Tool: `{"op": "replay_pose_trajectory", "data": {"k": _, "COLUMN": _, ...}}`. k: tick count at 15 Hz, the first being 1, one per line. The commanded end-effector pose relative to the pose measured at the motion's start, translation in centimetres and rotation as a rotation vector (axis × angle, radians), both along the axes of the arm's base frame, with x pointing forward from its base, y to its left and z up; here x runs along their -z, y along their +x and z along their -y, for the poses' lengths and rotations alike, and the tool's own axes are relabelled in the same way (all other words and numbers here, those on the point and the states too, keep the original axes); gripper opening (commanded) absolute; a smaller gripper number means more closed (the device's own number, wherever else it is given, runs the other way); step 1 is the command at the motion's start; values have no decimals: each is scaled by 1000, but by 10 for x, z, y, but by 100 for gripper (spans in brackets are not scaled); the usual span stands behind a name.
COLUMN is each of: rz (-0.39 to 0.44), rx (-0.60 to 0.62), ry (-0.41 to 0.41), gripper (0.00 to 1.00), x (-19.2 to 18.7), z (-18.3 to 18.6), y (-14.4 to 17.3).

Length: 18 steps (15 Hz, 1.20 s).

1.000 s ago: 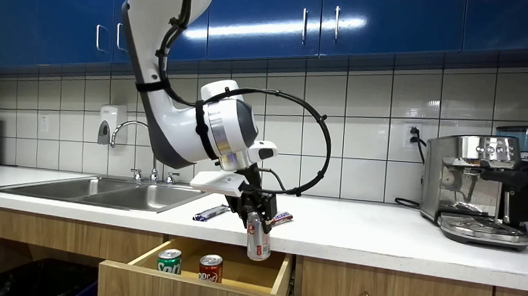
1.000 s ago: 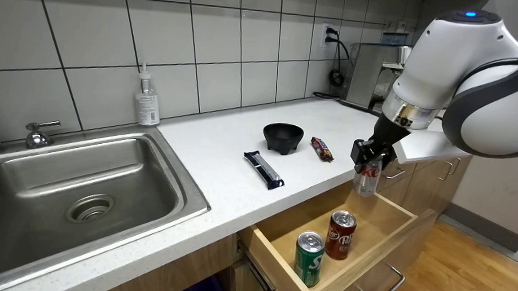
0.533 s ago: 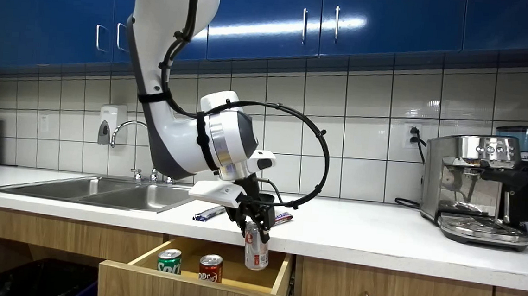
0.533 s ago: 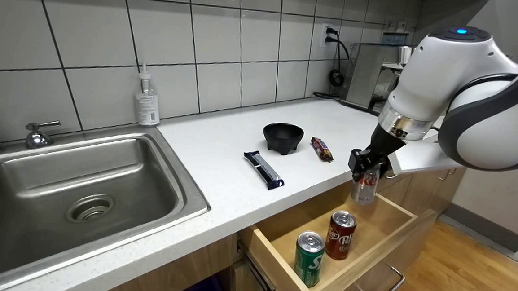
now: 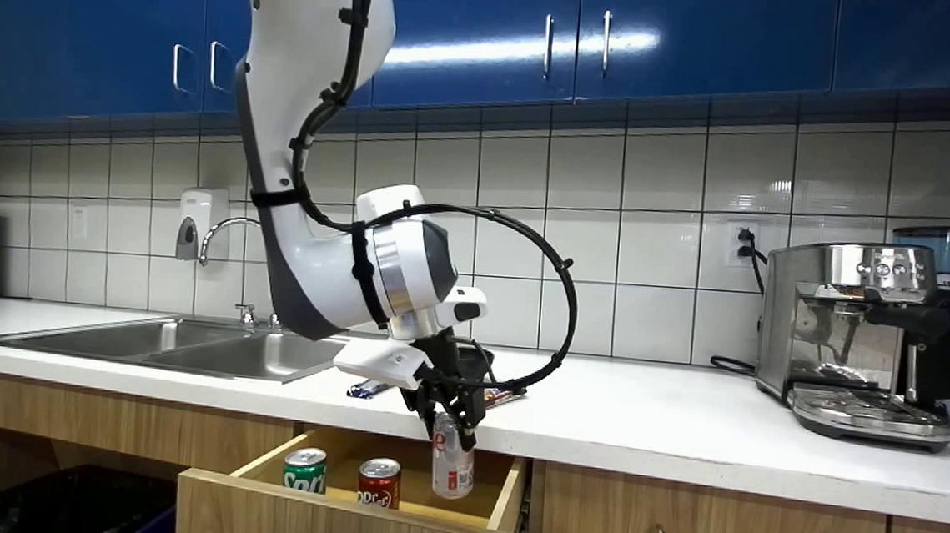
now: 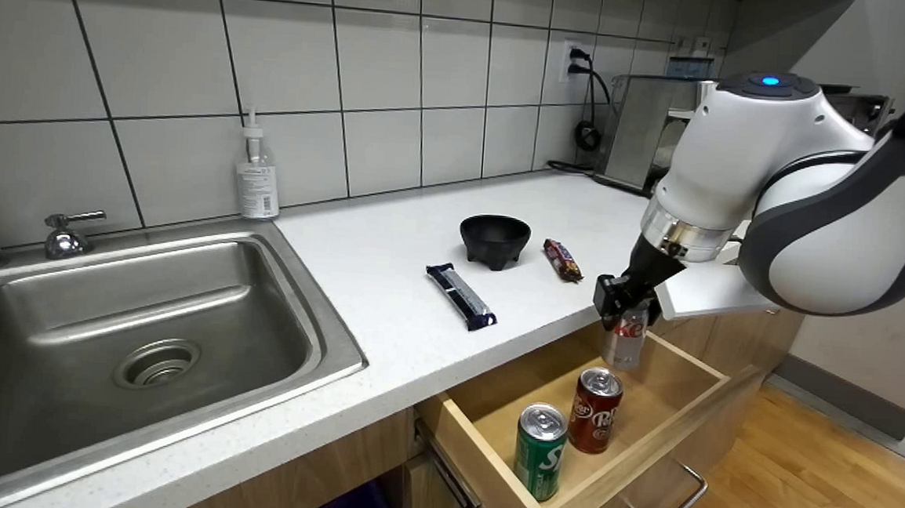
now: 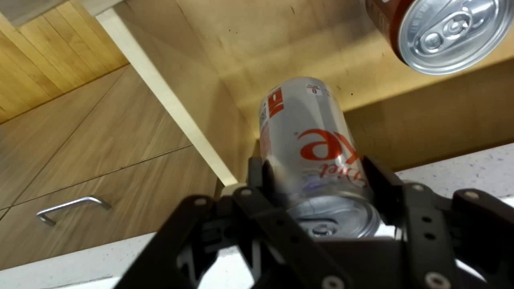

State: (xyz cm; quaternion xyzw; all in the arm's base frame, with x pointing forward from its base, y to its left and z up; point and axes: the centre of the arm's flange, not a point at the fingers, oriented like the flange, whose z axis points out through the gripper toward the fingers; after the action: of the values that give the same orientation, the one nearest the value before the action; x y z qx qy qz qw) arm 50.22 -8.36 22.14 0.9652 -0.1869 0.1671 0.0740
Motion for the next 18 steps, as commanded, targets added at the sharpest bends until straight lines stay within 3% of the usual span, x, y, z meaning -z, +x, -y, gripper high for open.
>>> {"op": "replay_pose_trajectory", "data": {"k": 1, "rz": 15, "rx": 19, "ry": -1, "gripper": 38, "x": 6, "z": -4, "y": 15}}
{"op": "replay_pose_trajectory", "data": {"k": 18, "rz": -24, "rx": 71, "ry": 17, "gripper": 38, "x": 46, "z": -12, "y": 22}}
